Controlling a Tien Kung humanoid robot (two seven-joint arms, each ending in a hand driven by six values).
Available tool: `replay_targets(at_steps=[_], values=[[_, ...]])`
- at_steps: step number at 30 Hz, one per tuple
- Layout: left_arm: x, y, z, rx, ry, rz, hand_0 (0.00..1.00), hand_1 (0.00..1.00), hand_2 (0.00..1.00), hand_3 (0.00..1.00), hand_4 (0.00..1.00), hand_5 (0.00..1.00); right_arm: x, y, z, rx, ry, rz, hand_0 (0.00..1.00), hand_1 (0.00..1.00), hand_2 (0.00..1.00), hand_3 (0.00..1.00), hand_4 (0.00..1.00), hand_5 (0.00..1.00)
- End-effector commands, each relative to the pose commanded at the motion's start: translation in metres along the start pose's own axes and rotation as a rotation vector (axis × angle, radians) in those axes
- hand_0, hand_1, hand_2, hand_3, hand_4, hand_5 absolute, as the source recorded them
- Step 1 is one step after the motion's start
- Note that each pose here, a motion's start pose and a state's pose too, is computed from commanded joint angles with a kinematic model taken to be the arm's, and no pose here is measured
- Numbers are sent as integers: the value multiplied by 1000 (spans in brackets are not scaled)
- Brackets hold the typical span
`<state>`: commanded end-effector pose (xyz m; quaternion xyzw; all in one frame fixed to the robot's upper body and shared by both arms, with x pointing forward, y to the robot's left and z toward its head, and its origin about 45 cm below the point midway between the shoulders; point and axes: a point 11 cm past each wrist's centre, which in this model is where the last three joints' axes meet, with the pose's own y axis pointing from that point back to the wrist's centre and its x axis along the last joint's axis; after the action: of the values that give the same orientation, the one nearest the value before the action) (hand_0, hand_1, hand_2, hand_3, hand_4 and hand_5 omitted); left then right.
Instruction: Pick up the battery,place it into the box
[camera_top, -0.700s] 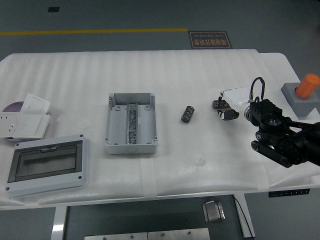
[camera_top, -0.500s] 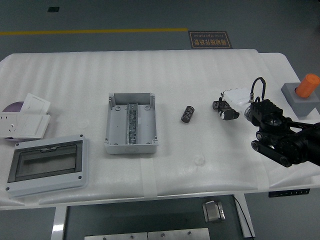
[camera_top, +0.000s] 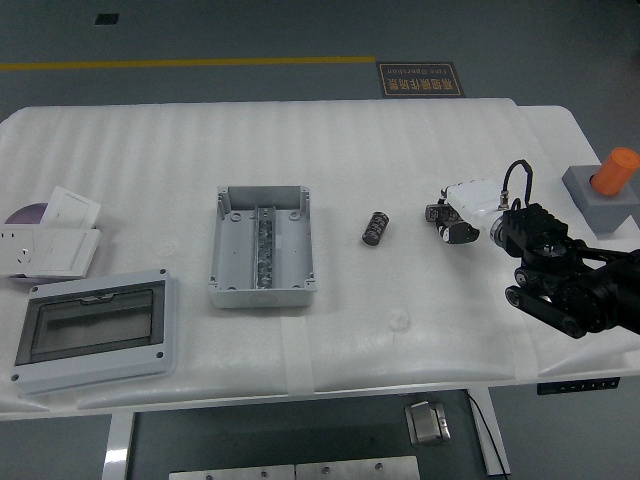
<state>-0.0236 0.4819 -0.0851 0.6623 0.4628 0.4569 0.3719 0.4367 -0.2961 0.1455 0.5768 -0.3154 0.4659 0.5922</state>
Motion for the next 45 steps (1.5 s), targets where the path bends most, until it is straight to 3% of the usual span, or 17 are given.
replay_targets(at_steps=[5,6,11,12,27,33,38,45], values=[[0,0,1,-5,2,1,678,690,562,584,650,451,1,0,0,3,8,9,498,647,690,712,499,408],[0,0,1,-6,2,2,677,690,563,587,648,452,1,0,0,3,9,9,447,612,636,708,186,220],[0,0,2,-10,1,3,677,690,563,587,648,452,0,1,1,4,14,9,447,612,636,708,186,220],[0,0,2,-11,1,3,677,689,563,587,646,454,-1,1,1,5,15,10,438,611,623,695,104,134],[2,1,4,-22,1,12,677,689,568,607,641,457,3,2,1,11,8,32,434,606,615,695,90,104],[2,0,3,-19,3,13,676,688,574,608,642,460,24,6,-7,25,-32,90,433,604,615,698,98,100],[1,0,0,-9,5,14,676,688,577,613,643,466,45,14,-27,63,-162,152,427,605,615,700,105,102],[-3,-2,-3,0,6,6,676,687,579,615,644,470,80,33,-90,217,-364,232,430,604,617,701,114,108]])
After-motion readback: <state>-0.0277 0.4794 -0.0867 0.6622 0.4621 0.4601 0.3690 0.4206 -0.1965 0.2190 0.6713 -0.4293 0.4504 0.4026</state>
